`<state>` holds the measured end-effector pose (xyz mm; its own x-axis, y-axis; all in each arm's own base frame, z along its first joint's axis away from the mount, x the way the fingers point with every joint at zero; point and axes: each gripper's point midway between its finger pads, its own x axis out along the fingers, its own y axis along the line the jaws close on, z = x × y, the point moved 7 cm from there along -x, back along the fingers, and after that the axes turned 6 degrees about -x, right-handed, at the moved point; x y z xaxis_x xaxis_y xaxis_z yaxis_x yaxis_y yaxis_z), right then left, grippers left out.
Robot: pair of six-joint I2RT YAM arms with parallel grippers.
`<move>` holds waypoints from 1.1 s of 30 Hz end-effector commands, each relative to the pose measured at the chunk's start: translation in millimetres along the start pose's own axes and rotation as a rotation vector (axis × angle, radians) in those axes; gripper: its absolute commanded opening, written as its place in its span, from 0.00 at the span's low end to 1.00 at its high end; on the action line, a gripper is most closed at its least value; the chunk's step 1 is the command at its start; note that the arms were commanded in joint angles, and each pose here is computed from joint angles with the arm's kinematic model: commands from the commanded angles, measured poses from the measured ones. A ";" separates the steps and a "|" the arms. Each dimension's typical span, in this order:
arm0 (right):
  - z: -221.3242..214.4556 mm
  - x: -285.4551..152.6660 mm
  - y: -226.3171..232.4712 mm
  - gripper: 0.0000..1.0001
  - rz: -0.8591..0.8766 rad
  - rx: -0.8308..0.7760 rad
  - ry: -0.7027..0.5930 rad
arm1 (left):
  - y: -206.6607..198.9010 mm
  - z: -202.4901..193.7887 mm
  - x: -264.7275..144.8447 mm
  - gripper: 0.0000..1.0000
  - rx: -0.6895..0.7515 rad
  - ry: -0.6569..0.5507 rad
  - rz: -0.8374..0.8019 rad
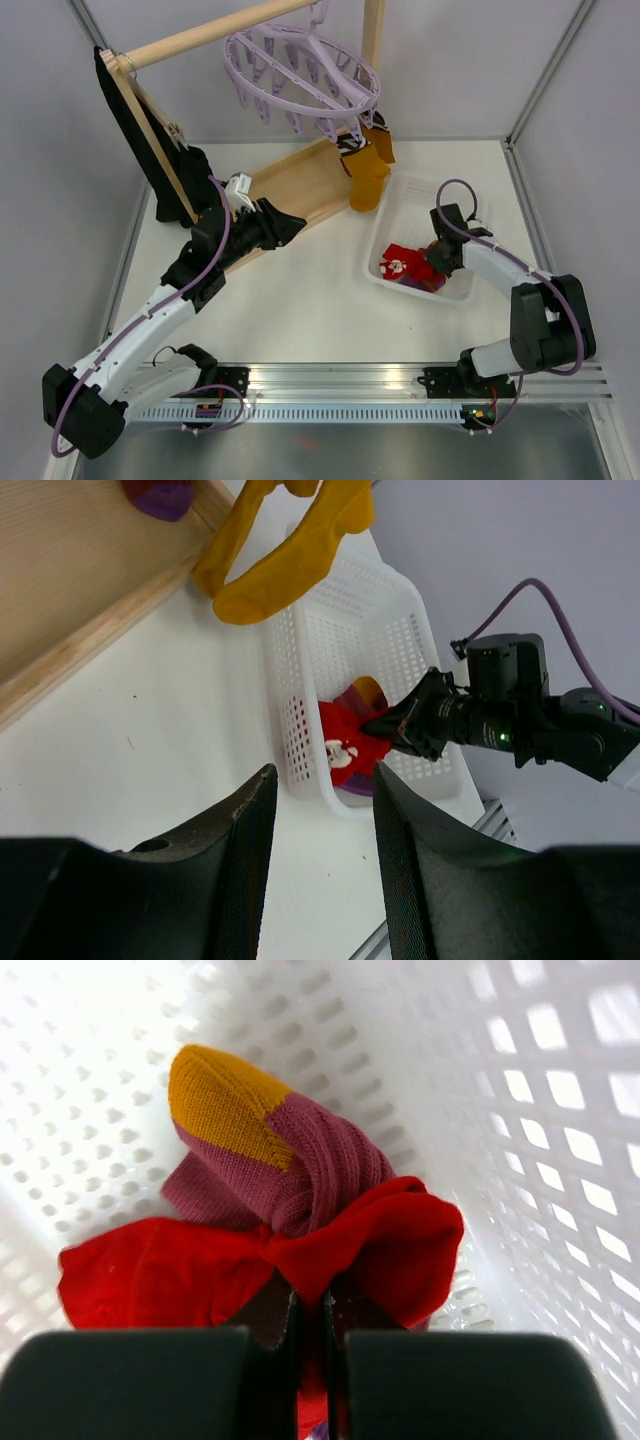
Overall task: Clip the socks to the hanger
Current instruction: Clamp the sock onto the hanger, then pick up the sock from the bin.
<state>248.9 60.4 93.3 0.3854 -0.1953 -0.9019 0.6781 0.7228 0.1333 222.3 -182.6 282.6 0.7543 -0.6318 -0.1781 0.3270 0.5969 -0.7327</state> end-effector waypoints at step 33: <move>110.2 -61.3 96.8 0.73 0.333 -0.346 -0.395 | 0.2 9.9 8.3 0.49 0.083 -0.019 0.035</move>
<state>359.7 58.8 188.6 0.7253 -0.2018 -0.6581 0.3784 0.9156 0.1362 232.3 -183.9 268.8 0.7605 -0.6056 -0.2343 0.3030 0.6501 -0.6968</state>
